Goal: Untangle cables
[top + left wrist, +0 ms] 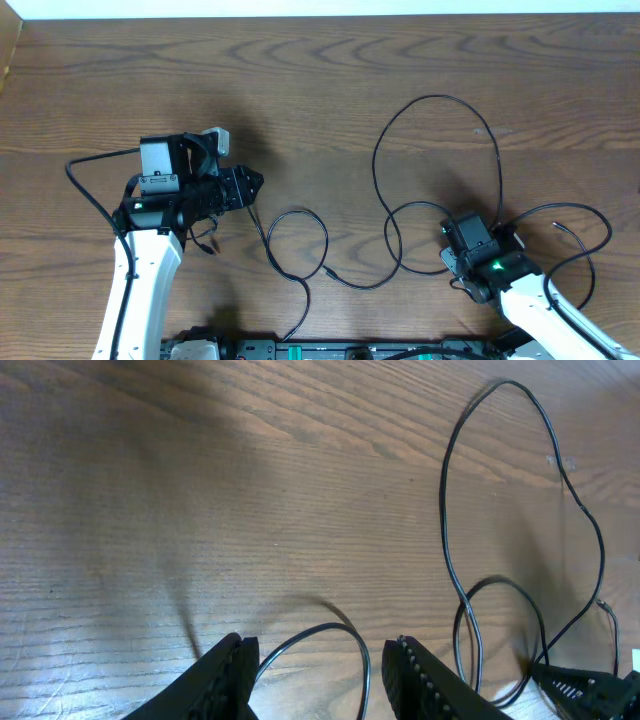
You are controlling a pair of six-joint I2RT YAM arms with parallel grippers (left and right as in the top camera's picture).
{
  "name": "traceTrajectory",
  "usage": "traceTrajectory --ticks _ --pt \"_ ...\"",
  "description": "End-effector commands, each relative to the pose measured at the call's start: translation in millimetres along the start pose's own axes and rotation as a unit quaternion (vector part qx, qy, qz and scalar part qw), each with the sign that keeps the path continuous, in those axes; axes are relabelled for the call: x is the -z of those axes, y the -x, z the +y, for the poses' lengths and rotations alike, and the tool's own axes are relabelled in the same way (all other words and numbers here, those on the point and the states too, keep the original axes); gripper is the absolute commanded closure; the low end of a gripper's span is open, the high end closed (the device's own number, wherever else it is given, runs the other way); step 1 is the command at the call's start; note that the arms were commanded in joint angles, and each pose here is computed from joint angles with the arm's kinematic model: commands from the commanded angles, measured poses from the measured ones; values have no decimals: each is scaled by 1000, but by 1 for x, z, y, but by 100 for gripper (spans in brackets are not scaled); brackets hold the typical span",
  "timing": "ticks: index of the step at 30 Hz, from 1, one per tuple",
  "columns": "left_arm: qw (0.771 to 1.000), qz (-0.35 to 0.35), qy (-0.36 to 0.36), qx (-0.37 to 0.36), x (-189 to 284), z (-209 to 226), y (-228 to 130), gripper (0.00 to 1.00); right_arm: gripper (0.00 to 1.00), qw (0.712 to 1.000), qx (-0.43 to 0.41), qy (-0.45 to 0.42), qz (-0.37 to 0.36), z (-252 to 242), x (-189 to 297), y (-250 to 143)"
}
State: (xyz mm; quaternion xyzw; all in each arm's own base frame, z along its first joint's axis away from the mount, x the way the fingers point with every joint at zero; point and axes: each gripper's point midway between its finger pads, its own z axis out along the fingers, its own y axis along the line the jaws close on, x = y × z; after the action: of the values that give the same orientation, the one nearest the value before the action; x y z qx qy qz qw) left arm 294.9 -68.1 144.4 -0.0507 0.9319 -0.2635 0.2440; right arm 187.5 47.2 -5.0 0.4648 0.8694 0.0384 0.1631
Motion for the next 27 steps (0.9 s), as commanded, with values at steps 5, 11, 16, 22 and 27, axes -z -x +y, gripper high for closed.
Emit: traceTrajectory --ticks 5,11,16,22,27 --pt "1000 5 -3 -3 -2 -1 -2 54 99 999 25 21 -27 12 -1 10" --pt "1000 5 -3 -2 -2 -1 -2 54 99 989 66 111 -72 69 44 37" --pt "1000 5 -3 -3 -2 -1 -2 54 99 972 85 153 -156 100 96 77" --pt "1000 5 -3 -3 -2 -1 -2 54 99 957 76 168 -222 109 143 121" --pt "1000 5 -3 -4 -2 -1 -2 54 91 959 92 158 -217 103 147 126"
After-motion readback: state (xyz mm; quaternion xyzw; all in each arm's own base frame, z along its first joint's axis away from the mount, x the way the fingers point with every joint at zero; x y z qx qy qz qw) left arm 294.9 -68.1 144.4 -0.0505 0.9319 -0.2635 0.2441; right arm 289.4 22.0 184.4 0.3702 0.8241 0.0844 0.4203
